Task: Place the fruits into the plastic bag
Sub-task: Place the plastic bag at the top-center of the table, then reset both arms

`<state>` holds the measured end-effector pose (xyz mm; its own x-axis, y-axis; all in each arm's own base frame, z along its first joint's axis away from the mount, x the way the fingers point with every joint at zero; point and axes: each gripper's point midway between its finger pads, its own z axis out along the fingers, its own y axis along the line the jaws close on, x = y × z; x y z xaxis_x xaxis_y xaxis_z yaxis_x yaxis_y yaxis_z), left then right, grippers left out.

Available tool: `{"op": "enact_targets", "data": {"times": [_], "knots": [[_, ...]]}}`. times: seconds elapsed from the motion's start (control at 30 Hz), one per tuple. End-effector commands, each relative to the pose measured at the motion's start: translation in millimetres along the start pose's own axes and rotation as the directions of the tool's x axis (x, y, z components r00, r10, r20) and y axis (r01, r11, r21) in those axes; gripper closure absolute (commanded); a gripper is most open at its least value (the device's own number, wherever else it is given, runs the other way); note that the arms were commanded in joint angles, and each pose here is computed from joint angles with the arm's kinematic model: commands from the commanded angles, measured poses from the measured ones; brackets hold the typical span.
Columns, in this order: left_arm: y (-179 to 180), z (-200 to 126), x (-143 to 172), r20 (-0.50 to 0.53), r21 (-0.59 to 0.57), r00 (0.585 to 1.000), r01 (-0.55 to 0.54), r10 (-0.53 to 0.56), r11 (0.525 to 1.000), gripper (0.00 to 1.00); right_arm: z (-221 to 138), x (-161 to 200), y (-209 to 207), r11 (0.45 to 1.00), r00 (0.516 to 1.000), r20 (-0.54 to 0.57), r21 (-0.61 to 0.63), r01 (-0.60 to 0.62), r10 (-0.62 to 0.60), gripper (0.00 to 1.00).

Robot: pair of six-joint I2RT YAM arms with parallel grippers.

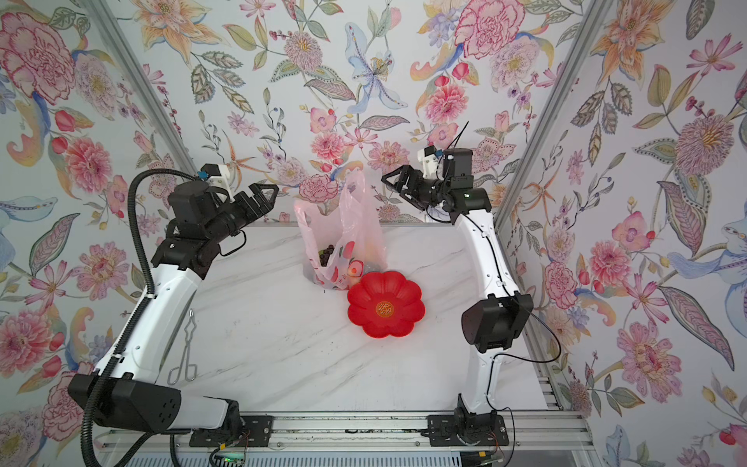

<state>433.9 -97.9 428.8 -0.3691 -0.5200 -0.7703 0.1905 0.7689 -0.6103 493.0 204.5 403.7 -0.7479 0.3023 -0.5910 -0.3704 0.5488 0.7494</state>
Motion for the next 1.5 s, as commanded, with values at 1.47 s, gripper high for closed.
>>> {"op": "enact_targets", "data": {"times": [1.47], "knots": [[109.1, -128.4, 54.9, 0.231, -0.402, 0.967, -0.010, 0.112, 0.915, 0.01, -158.2, 36.5, -92.6, 0.911, 0.788, 0.542, 0.410, 0.054, -0.291, 0.01]]}}
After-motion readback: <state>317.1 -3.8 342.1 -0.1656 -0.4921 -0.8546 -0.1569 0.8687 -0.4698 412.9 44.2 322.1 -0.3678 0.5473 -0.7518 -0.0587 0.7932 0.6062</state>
